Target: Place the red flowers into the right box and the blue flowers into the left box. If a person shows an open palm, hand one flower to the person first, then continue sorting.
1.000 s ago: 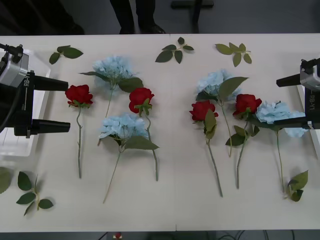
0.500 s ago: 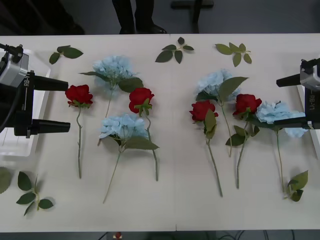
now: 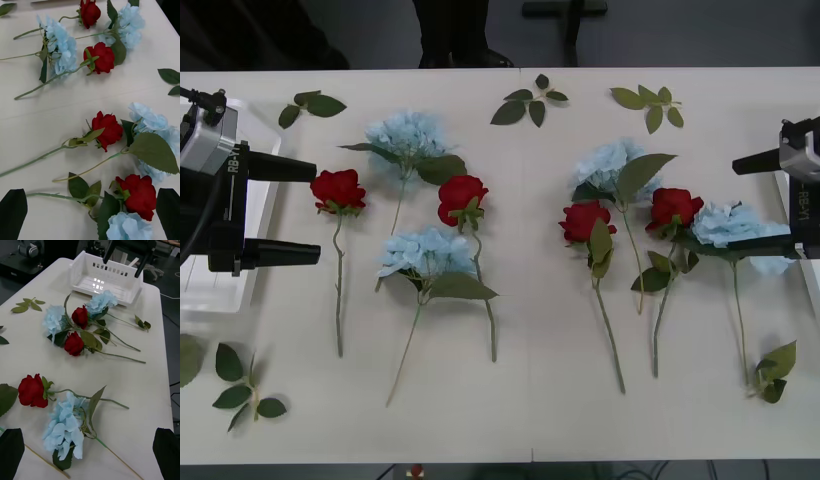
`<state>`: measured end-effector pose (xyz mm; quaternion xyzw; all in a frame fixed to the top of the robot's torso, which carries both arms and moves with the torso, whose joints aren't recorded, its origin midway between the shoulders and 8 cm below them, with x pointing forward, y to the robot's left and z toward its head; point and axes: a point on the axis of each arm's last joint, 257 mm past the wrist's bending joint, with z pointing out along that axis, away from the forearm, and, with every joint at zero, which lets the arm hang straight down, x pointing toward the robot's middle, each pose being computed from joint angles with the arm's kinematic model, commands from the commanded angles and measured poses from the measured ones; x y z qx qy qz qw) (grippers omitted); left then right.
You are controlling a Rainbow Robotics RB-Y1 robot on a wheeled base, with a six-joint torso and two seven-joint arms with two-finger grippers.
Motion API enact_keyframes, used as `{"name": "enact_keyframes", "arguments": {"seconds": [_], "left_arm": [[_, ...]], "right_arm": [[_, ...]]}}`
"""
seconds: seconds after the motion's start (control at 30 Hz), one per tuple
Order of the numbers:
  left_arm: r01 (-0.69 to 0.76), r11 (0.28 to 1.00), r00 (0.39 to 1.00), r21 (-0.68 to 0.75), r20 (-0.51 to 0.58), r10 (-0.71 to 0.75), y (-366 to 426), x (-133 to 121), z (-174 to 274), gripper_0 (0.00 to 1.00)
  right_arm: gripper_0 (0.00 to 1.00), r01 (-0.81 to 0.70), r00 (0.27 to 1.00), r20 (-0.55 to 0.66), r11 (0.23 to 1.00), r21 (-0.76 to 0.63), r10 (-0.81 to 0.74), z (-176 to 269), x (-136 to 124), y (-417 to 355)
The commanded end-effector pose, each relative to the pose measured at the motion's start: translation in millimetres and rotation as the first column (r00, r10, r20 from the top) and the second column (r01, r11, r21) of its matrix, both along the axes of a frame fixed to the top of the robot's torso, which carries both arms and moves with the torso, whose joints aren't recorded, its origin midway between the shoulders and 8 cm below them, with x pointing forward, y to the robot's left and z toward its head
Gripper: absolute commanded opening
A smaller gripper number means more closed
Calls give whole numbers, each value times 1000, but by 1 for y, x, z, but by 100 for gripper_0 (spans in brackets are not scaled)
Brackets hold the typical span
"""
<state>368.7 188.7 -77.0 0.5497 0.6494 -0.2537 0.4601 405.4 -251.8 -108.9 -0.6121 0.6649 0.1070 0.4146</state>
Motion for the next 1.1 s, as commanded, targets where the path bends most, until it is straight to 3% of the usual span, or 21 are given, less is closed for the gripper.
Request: {"name": "enact_keyframes", "arguments": {"seconds": [0.03, 0.23, 0.33, 0.43, 0.57, 0.63, 0.7, 0.73, 0.77, 0.9, 1.1], "left_arm": [[23, 1000, 999, 9, 48, -23, -2, 3, 6, 100], [5, 1000, 998, 3, 58, -5, 1, 8, 19, 100], [-65, 998, 998, -2, 15, 65, 4, 22, 28, 100], [-206, 978, 976, -29, -84, 203, 17, 50, 32, 100], [-402, 915, 899, -34, -205, 387, 43, 86, 14, 100], [-527, 850, 826, -6, -241, 510, 64, 107, -2, 100], [-679, 731, 692, 70, -272, 669, 99, 125, -29, 100], [-679, 731, 692, 70, -272, 669, 99, 125, -29, 100], [-756, 644, 592, 117, -296, 749, 119, 131, -48, 100], [-869, 442, 371, 220, -301, 879, 157, 136, -92, 100], [-916, 292, 195, 274, -331, 923, 172, 141, -138, 100]], "right_arm": [[100, -5, 1000, 8, 1000, -10, 5, 4, 1, 1], [100, 5, 1000, 4, 999, -53, -5, 3, 2, -8], [100, 110, 990, -82, 992, -61, -115, -6, 1, -23], [100, 290, 931, -214, 955, -60, -296, -20, 0, -45], [100, 479, 813, -337, 874, -79, -475, -38, -3, -68], [100, 579, 723, -400, 810, -93, -563, -47, -6, -80], [100, 686, 602, -466, 719, -115, -649, -59, -9, -93], [100, 686, 602, -466, 719, -115, -649, -59, -9, -93], [100, 751, 510, -504, 646, -134, -697, -67, -12, -102], [100, 857, 303, -555, 477, -197, -774, -92, -18, -120], [100, 918, 121, -526, 297, -264, -842, -124, -15, -137]]}}
